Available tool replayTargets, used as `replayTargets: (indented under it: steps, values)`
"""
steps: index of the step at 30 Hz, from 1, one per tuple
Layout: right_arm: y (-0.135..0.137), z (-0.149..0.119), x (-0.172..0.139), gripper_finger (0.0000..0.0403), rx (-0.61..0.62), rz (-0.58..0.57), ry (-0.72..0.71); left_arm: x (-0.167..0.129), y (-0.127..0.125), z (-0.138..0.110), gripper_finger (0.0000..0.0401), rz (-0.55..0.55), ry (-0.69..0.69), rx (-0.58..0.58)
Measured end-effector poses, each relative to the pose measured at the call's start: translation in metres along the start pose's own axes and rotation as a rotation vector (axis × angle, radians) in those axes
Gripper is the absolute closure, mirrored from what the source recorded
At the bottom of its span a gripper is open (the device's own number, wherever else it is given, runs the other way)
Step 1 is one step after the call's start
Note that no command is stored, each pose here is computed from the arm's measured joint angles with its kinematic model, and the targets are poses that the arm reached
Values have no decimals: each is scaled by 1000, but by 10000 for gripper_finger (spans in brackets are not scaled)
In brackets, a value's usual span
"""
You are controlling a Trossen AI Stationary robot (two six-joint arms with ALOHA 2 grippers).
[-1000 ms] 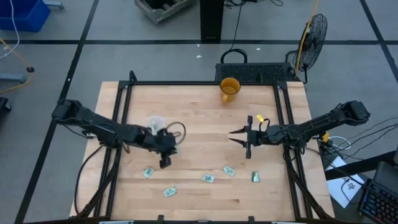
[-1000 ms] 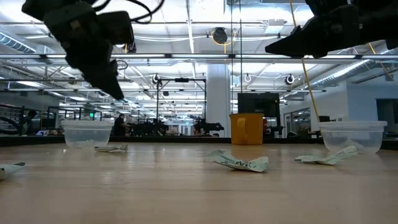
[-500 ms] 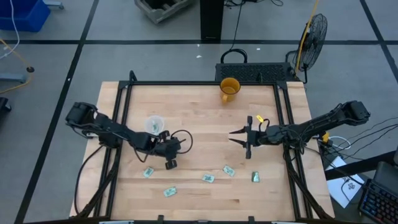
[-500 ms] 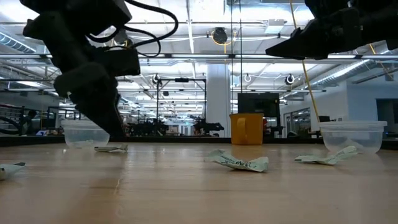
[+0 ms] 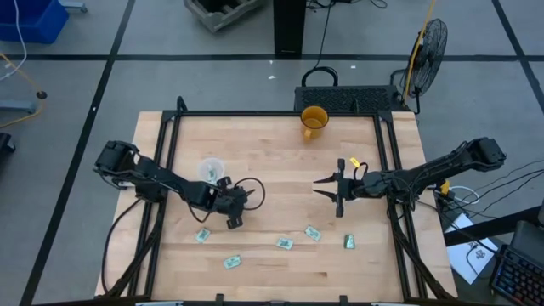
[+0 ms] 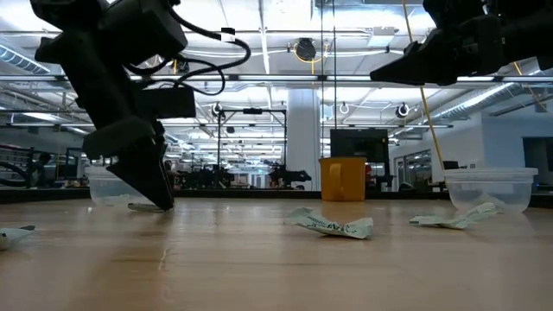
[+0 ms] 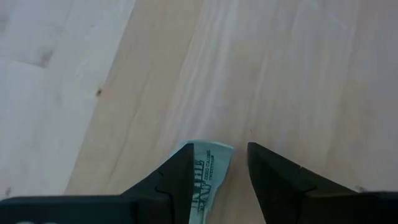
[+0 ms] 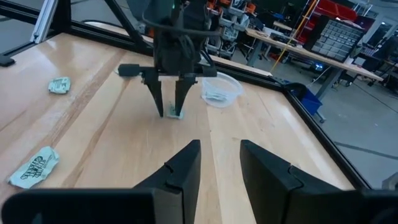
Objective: Pick and place Stevia / Truvia into bins
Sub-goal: Put the stevia packet into the left transparent container
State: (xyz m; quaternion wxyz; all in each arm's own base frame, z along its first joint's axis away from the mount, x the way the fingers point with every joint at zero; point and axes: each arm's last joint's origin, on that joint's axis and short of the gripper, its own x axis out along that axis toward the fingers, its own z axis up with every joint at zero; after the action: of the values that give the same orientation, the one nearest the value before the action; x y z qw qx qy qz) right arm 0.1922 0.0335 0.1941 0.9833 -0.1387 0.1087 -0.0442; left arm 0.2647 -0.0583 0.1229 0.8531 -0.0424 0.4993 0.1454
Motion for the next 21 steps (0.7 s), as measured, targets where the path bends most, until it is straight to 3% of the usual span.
replayTargets:
  steps: [6,16,21]
  values:
    - [0,0,0,298,0,0,0,6,2,0,265,8,19,-32]
    - [0,0,0,298,1,-1,-1,6,2,0,388,-15,29,-34]
    - [0,0,0,298,1,-1,-1,-4,5,2,389,-14,13,-22]
